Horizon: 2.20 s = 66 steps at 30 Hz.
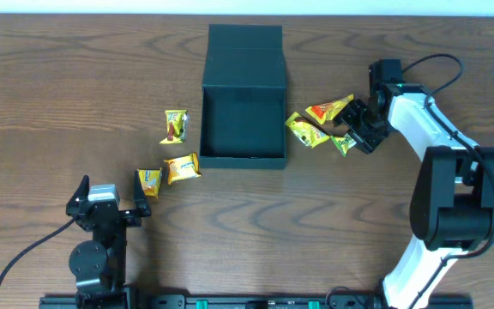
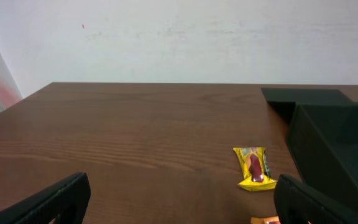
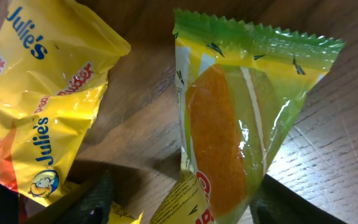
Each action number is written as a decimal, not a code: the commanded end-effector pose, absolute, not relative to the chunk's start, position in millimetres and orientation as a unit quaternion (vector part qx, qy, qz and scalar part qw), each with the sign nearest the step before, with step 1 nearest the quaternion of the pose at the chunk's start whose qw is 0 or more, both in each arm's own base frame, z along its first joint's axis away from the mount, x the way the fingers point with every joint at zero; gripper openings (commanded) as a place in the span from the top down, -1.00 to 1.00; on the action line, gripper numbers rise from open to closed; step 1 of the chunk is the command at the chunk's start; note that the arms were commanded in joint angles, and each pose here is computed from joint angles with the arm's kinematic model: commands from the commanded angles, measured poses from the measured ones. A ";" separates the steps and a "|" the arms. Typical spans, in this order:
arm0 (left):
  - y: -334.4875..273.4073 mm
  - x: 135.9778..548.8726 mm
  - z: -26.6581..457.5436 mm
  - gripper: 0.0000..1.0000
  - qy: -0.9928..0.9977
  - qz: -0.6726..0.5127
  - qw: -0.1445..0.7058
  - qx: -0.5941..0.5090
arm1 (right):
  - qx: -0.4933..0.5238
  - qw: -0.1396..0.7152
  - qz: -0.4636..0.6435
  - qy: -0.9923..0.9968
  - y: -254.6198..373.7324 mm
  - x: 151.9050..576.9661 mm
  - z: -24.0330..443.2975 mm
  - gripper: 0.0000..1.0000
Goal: Pack container
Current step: 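Reach the right gripper to the green snack packet right of the box, then grasp the green packet with the right gripper and lift it, then lower the green packet into the black box and release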
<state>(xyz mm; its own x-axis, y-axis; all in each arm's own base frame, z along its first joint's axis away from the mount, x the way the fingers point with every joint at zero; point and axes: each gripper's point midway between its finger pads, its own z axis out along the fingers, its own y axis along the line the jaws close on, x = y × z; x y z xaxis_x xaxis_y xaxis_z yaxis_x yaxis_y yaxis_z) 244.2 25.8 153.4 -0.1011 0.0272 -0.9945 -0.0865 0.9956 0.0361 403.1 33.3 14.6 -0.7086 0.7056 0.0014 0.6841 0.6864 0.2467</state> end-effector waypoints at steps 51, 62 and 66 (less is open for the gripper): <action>23.3 243.0 136.5 -0.91 0.760 0.033 0.649 -0.018 | 0.019 0.098 0.033 0.994 227.7 429.0 83.6 0.97; 23.3 243.0 136.5 -0.91 0.760 0.033 0.649 -0.018 | 0.060 0.053 0.008 0.997 226.4 412.8 57.0 0.97; 23.3 243.0 136.5 -0.91 0.760 0.033 0.649 -0.018 | 0.103 0.055 0.007 0.993 225.0 413.6 56.7 0.97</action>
